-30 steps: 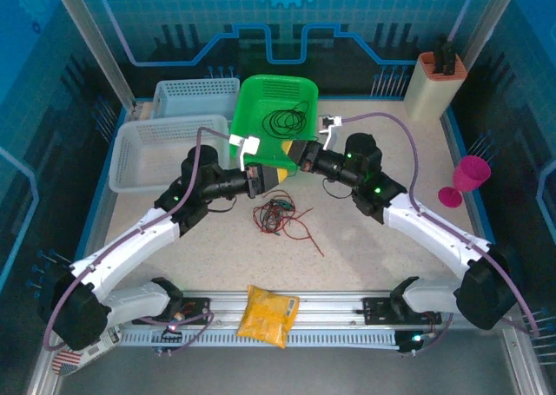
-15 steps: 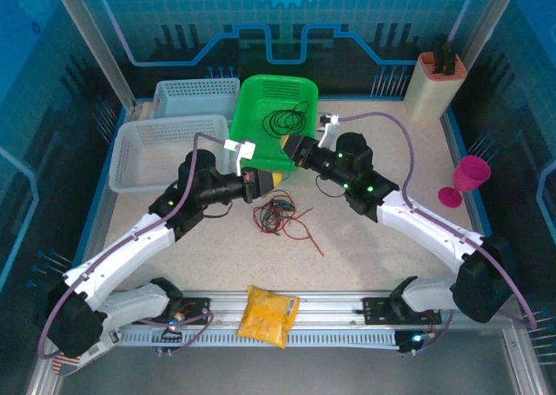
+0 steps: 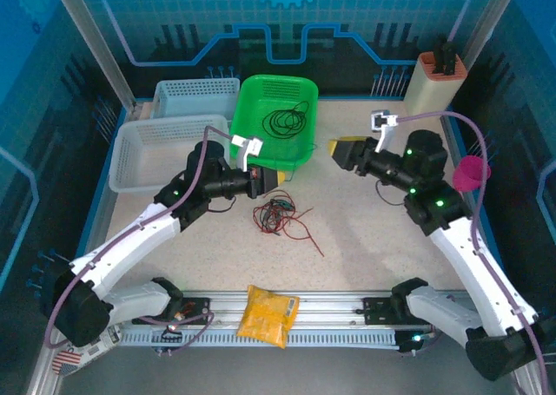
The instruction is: Untangle the cables
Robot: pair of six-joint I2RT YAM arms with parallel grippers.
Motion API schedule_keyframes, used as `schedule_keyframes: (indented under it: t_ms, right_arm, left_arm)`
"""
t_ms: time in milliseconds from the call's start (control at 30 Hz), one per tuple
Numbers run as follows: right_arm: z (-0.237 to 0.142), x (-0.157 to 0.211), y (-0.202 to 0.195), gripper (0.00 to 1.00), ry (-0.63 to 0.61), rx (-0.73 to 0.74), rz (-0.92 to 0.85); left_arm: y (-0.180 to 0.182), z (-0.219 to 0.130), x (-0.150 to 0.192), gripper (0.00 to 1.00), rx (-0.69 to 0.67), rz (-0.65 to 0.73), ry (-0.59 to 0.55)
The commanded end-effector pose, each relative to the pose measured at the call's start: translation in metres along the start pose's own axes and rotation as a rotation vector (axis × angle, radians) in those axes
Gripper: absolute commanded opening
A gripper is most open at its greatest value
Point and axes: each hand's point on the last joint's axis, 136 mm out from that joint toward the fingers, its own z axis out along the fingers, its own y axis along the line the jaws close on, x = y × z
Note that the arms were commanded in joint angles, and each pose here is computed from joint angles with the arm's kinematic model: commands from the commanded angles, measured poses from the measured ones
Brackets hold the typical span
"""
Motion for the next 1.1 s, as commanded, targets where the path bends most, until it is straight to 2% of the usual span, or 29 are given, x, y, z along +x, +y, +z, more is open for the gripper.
schedule_keyframes:
  t_ms: [0, 100, 267, 333, 433, 567, 933, 1067]
  right_arm:
    - [-0.014, 0.035, -0.006, 0.49, 0.217, -0.013, -0.147]
    - [-0.019, 0.043, -0.003, 0.48, 0.281, -0.033, -0.361]
    - [-0.012, 0.061, -0.01, 0.51, 0.247, -0.048, -0.767]
    - [-0.007, 0.065, -0.014, 0.53, 0.233, -0.057, -0.835]
    - [0.003, 0.078, -0.017, 0.52, 0.275, -0.093, -0.945]
    - [0.015, 0.089, -0.029, 0.52, 0.279, -0.07, -1.121]
    - [0.029, 0.079, -0.047, 0.46, 0.261, -0.023, -1.168]
    - [0.027, 0.077, -0.05, 0.47, 0.241, -0.055, -1.084]
  left_arm:
    - [-0.014, -0.006, 0.002, 0.0, 0.051, 0.068, 0.06]
    - [-0.018, -0.011, 0.011, 0.0, 0.055, 0.113, 0.122]
    - [-0.025, -0.017, 0.023, 0.0, 0.088, 0.148, 0.2]
    - [-0.027, -0.018, 0.025, 0.0, 0.103, 0.151, 0.213]
    - [-0.029, -0.019, 0.026, 0.0, 0.111, 0.148, 0.215]
    - [-0.035, -0.019, 0.026, 0.0, 0.146, 0.135, 0.212]
    - [-0.036, -0.02, 0.03, 0.0, 0.161, 0.121, 0.221]
    - [-0.037, -0.021, 0.03, 0.0, 0.166, 0.125, 0.218]
